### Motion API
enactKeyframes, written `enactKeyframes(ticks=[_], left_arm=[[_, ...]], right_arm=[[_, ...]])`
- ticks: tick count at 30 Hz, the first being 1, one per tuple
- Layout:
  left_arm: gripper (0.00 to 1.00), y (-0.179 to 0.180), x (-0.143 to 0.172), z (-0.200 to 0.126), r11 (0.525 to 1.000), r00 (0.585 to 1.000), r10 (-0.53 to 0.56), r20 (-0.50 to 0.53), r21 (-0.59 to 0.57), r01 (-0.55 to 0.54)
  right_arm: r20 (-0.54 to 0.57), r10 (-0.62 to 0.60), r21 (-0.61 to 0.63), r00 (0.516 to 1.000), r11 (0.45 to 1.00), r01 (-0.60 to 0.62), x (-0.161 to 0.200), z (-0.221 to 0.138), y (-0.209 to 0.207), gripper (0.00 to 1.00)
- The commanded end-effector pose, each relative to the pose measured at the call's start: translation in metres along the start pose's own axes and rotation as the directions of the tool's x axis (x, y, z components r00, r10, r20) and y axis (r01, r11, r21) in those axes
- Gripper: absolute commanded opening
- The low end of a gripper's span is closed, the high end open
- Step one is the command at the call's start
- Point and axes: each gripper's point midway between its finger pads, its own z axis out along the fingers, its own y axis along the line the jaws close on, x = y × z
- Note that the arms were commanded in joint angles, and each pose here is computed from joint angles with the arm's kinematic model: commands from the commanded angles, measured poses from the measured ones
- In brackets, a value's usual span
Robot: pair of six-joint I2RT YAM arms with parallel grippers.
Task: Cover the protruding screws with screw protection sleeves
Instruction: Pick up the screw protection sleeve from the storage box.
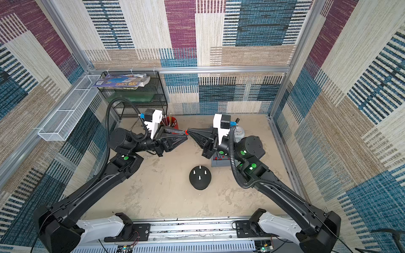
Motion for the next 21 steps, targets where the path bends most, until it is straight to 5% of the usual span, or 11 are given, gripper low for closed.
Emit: enactKeyframes(ticks=[1,10,16,18,21], left_arm=[[0.20,-0.003,-0.002,-0.001,0.999,0.999,0.035,0.009,0.000,-0.035],[0.01,-0.005,-0.002,-0.005,0.998,0.998,0.066,0.017,-0.020,-0.066],[0.00,-0.002,0.000,-0.007,0.996,0.997,0.077,0.018,-0.048,-0.076],[0.00,-0.002,0.000,-0.007,0.994,0.995,0.097,0.007,-0.059,-0.097],[0.00,-0.004,0.008,-0.008,0.990,0.989,0.120,-0.084,-0.065,-0.126]], right_arm=[[-0.004,-0.005,-0.019,1.000,1.000,0.004,0.000,0.001,0.006,0.00],[-0.010,-0.005,-0.014,1.000,1.000,0.005,0.003,0.000,0.006,0.00],[-0.032,-0.001,-0.006,0.999,1.000,0.001,0.006,0.002,0.004,0.00],[-0.046,-0.010,0.005,0.999,1.000,0.010,0.006,0.003,0.002,0.13],[-0.076,-0.044,0.037,0.996,0.998,0.047,0.003,0.002,-0.001,0.75]])
